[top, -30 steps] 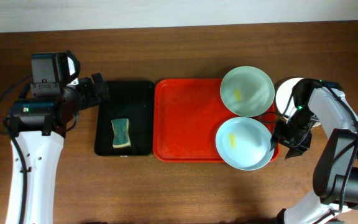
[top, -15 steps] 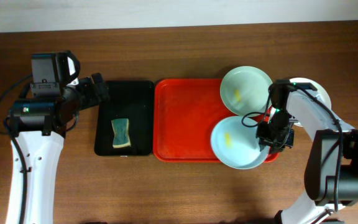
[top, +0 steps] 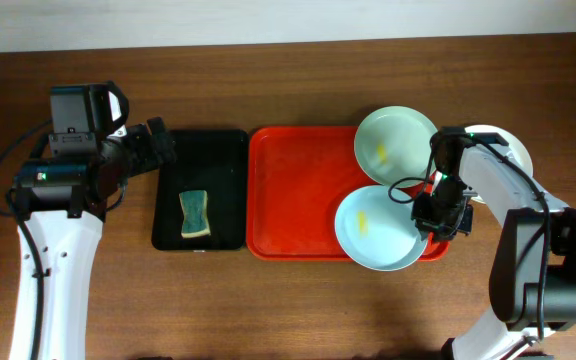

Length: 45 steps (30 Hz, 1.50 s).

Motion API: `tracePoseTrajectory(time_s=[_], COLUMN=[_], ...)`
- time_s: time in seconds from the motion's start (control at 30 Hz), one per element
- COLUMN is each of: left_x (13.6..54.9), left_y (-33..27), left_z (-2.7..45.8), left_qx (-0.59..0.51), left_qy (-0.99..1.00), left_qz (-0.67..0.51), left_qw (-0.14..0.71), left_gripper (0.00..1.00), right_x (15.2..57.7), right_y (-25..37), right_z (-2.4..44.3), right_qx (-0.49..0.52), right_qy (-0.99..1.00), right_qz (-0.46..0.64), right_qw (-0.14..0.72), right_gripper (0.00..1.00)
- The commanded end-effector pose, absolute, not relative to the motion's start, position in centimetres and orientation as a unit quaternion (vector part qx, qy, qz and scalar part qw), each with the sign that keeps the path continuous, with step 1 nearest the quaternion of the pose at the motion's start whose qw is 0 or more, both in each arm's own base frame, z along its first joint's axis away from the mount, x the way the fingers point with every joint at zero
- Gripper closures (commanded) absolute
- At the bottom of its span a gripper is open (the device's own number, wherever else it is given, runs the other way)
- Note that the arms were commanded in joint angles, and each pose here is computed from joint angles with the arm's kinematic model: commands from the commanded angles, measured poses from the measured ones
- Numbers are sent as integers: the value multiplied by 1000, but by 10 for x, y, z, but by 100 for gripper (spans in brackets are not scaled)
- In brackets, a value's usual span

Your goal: Clean dirty plates on tray and stack at the side

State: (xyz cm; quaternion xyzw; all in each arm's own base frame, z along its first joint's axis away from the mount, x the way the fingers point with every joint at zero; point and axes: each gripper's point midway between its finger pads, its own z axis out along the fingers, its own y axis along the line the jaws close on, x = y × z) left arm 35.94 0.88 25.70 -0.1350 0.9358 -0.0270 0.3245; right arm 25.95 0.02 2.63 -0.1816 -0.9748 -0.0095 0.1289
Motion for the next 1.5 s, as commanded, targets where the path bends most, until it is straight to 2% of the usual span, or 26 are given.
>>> tracePoseTrajectory(time_s=[0.0, 0.03, 0.23, 0.4, 0.63, 0.83, 1.1, 1.27, 1.47], left_x=[360, 360, 360, 360, 360, 360, 360, 360, 360], left_y=[10, 10, 10, 10, 10, 10, 10, 10, 10], left_z=[257, 257, 257, 257, 257, 257, 257, 257, 257], left_qx=[-141, -141, -141, -141, -141, -141, -141, -141, -141], left_qy=[935, 935, 935, 935, 935, 935, 935, 935, 935], left_qz=[-27, -27, -27, -27, -27, -27, -27, -27, -27], left_qw=[325, 325, 325, 325, 325, 325, 325, 325, 325], left_gripper=[1, 1, 1, 1, 1, 1, 1, 1, 1], right_x=[256, 255, 256, 275, 306, 319, 324, 336, 345], right_y=[2, 3, 36, 65, 100, 132, 137, 140, 133], right_z=[21, 18, 21, 23, 21, 21, 21, 32, 46], right_qx=[-183, -183, -193, -187, -223, -179, -145, -60, -59], right_qy=[-975, -975, -965, -961, -956, -965, -975, -983, -986], right_qz=[-11, -16, -111, -171, -182, -191, -168, -171, -146], right_qw=[122, 122, 136, 107, 55, 16, -9, -37, -48], right_gripper=[88, 96, 96, 96, 96, 96, 96, 75, 43])
